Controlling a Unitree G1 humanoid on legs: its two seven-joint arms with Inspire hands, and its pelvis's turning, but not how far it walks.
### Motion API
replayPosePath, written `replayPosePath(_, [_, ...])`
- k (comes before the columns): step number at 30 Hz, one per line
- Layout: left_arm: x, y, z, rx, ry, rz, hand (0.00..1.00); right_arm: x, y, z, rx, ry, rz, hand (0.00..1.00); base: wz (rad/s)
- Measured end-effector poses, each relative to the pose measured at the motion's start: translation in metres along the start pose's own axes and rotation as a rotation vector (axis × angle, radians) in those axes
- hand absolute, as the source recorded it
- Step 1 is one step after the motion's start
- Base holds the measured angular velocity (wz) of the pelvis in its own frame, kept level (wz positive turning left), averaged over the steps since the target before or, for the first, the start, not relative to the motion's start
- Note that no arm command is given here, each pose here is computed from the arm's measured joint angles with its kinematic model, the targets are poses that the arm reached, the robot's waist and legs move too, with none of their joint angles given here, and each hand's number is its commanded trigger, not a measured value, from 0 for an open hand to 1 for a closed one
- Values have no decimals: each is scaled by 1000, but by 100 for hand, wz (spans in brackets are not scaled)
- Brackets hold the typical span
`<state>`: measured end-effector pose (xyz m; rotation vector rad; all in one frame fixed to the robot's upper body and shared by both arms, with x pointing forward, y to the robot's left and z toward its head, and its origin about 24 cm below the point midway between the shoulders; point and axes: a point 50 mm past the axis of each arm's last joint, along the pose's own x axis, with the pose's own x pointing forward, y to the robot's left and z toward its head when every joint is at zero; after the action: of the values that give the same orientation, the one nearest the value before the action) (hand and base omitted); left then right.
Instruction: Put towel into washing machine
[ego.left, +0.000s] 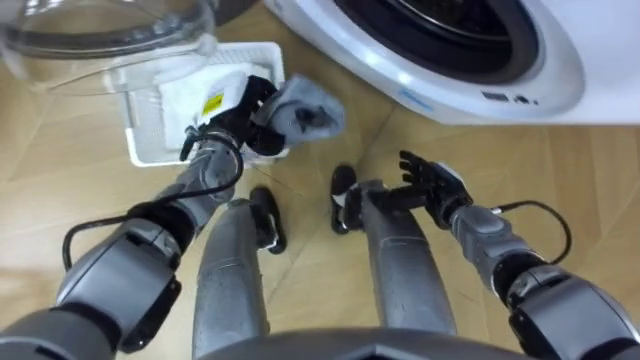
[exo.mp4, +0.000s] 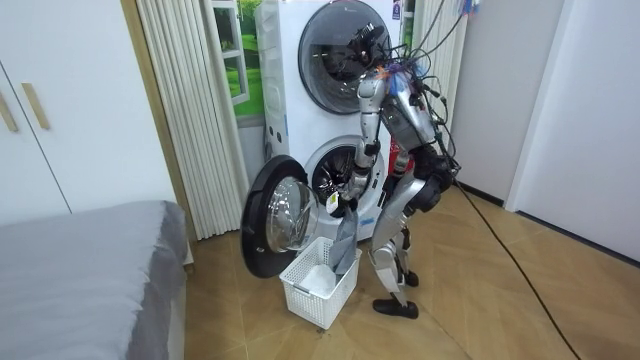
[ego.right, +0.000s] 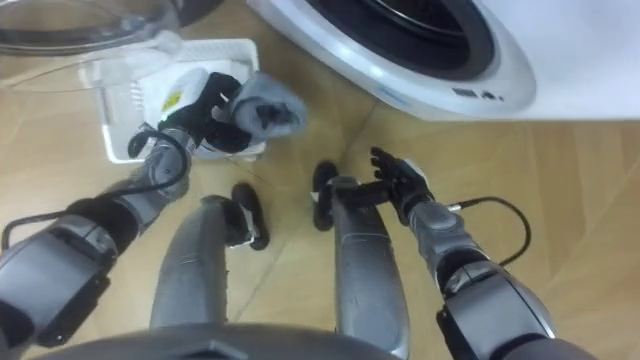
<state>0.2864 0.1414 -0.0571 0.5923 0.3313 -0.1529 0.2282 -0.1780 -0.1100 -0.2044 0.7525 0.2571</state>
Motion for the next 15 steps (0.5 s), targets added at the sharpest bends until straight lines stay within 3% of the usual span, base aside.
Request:
replayPosePath(9, [-21, -29, -16, -595, 86, -202, 100, 3, 21, 6, -121, -18, 83, 0, 5])
replayPosePath(15, [-30, -43, -17, -837, 83, -341, 100, 3, 30, 5, -133, -30, 120, 0, 4])
